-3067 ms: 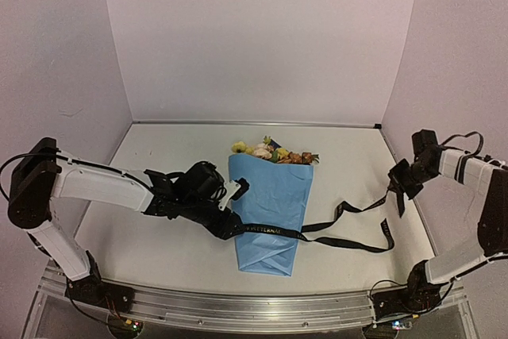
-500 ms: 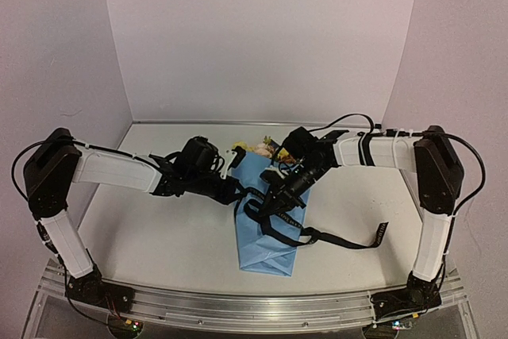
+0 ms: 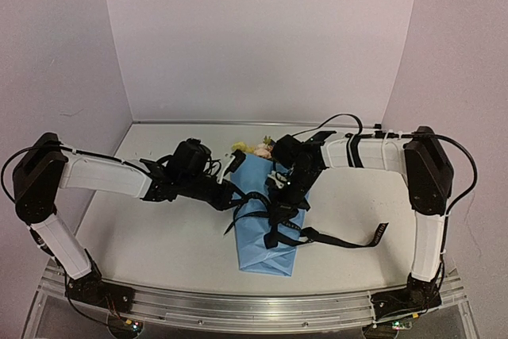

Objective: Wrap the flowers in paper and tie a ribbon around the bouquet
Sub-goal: Cross the ribbon over the folded bouquet.

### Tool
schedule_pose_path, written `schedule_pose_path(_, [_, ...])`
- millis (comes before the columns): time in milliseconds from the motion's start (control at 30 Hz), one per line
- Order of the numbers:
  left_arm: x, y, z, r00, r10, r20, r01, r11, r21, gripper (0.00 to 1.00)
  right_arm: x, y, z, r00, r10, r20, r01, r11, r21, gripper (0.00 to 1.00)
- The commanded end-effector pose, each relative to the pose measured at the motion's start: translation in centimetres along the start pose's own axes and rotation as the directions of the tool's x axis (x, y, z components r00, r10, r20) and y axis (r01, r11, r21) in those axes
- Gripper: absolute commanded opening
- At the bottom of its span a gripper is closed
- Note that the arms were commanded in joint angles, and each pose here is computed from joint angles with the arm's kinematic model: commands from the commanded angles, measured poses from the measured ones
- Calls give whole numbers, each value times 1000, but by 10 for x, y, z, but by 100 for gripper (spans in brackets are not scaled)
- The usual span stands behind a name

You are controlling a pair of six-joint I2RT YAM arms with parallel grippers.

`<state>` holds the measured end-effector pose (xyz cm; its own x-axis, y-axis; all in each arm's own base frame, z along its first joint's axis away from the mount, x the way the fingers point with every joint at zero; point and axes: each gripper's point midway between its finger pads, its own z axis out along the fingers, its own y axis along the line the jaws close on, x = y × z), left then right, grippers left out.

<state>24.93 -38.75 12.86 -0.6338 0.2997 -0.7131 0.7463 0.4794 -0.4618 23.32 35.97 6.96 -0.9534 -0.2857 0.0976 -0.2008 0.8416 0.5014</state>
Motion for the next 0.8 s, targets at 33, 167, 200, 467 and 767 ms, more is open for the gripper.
schedule_pose_path(33, [4,-28,-3,999,53,-12,-51,995,88,2,-27,-12,-10,990,-22,140,-1,986,164,0])
schedule_pose_path(167, [13,-26,-4,999,39,-27,-36,996,80,1,-36,-27,-21,975,-27,220,-32,965,260,0])
schedule_pose_path(200, [14,-25,-4,999,36,-27,-34,997,75,1,-36,-32,-24,971,-31,237,-38,958,283,0])
schedule_pose_path(467, [15,-21,-4,999,27,-30,-26,998,55,2,-35,-46,-52,936,-86,340,-45,931,361,0])
schedule_pose_path(767, [18,-22,4,998,15,-55,-11,997,74,3,-22,-6,-16,955,-145,260,57,946,320,0])
